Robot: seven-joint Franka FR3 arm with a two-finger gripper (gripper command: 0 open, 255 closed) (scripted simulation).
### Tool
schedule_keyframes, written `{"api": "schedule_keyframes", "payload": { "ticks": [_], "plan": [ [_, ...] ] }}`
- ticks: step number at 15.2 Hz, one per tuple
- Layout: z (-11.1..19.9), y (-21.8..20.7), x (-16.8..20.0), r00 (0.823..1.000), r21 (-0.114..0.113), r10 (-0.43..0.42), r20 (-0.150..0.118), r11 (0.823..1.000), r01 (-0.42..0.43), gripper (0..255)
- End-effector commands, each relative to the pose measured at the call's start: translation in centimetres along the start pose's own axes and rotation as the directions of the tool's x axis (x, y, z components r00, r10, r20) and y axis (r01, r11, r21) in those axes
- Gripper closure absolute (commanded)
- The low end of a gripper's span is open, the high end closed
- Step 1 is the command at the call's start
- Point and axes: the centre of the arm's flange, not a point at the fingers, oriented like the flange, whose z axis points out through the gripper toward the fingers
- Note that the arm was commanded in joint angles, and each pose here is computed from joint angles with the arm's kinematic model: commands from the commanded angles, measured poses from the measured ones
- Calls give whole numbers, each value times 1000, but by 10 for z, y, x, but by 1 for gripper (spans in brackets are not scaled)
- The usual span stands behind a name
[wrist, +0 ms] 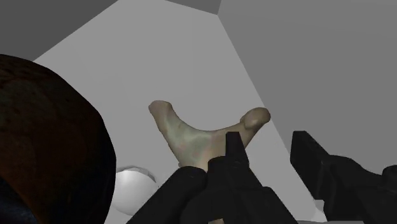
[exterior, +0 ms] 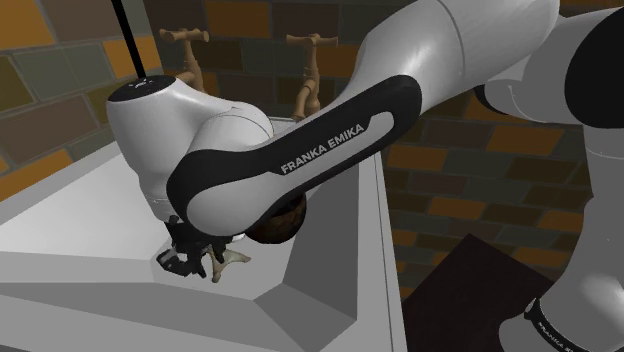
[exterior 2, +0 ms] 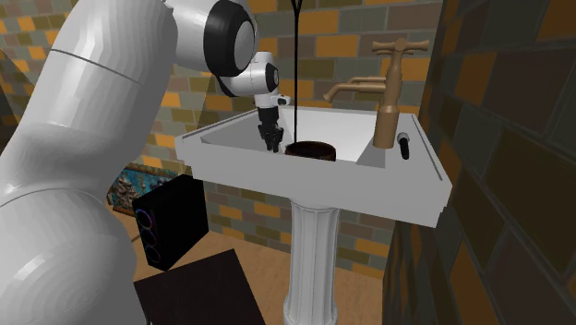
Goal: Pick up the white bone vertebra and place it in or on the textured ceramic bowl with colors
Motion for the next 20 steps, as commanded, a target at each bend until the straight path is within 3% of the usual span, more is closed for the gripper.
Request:
{"api": "schedule_keyframes", "payload": {
  "ticks": [1,3,4,12,19,20],
  "plan": [
    [2,12,-2,998,9,-3,-66,1000,4,0],
    [5,36,-6,980,26,-8,-197,1000,13,0],
    [7,43,-7,971,31,-9,-238,999,17,0],
    [45,42,2,971,31,-9,-238,999,17,0],
    [46,42,2,971,31,-9,-238,999,17,0],
    [44,40,-1,971,30,-9,-238,999,17,255]
  ]
}}
